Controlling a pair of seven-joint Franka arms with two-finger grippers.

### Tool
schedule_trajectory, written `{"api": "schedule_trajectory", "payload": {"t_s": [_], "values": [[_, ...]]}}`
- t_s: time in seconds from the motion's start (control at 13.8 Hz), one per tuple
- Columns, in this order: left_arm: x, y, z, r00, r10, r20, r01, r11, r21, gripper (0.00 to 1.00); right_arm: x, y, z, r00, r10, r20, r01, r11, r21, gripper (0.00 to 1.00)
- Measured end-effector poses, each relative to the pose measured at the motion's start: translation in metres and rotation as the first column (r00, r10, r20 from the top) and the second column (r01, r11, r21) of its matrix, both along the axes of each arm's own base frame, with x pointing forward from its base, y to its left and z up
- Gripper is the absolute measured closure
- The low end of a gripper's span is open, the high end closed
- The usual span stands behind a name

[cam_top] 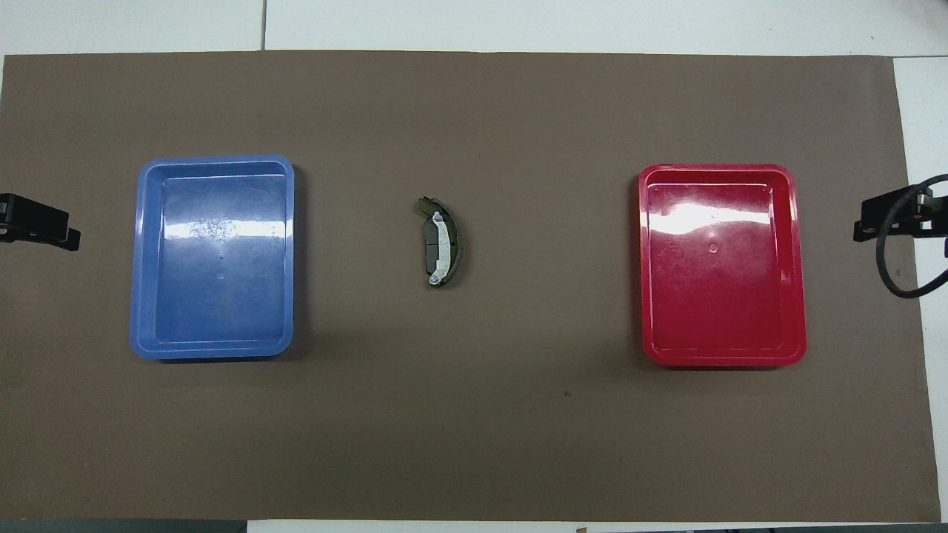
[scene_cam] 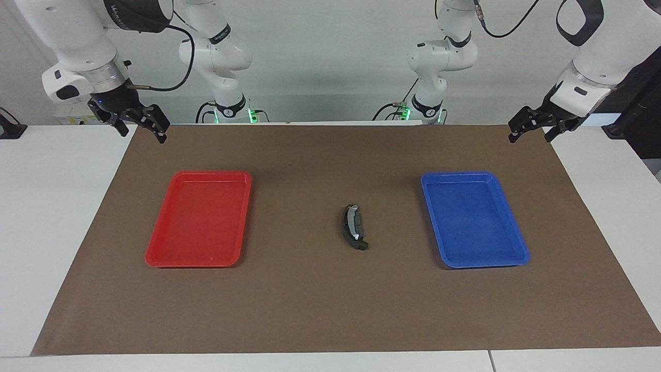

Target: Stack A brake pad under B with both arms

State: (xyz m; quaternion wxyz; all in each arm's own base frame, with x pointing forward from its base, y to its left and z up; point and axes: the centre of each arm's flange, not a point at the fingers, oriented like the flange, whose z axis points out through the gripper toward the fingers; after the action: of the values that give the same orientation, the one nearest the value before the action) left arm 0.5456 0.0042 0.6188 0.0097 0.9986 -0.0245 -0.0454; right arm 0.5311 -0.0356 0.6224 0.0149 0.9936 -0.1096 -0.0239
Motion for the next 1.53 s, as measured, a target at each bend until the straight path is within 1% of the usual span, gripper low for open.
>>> {"api": "schedule_trajectory", "payload": {"t_s": [0.15, 0.29, 0.44, 0.73, 0.95, 1.53], "values": [[0.000, 0.000, 0.000, 1.000, 0.000, 0.000, 0.000, 1.000, 0.000, 0.00, 0.000, 0.002, 0.001, 1.000, 0.006, -0.003, -0.006, 1.000, 0.000, 0.00], [0.000, 0.000, 0.000, 1.000, 0.000, 0.000, 0.000, 1.000, 0.000, 0.00, -0.003, 0.003, 0.010, 1.000, 0.008, -0.022, -0.008, 1.000, 0.002, 0.00], [0.000, 0.000, 0.000, 1.000, 0.000, 0.000, 0.000, 1.000, 0.000, 0.00, 0.000, 0.009, 0.016, 1.000, 0.020, -0.010, -0.020, 1.000, 0.001, 0.00], [0.000, 0.000, 0.000, 1.000, 0.000, 0.000, 0.000, 1.000, 0.000, 0.00, 0.007, 0.038, 0.012, 0.997, 0.075, 0.004, -0.075, 0.997, 0.000, 0.00], [0.000, 0.000, 0.000, 1.000, 0.000, 0.000, 0.000, 1.000, 0.000, 0.00, 0.006, 0.051, 0.009, 0.995, 0.098, -0.002, -0.098, 0.995, 0.000, 0.00], [0.000, 0.000, 0.000, 1.000, 0.000, 0.000, 0.000, 1.000, 0.000, 0.00, 0.006, 0.042, 0.007, 0.993, 0.115, -0.013, -0.115, 0.993, 0.002, 0.00]]}}
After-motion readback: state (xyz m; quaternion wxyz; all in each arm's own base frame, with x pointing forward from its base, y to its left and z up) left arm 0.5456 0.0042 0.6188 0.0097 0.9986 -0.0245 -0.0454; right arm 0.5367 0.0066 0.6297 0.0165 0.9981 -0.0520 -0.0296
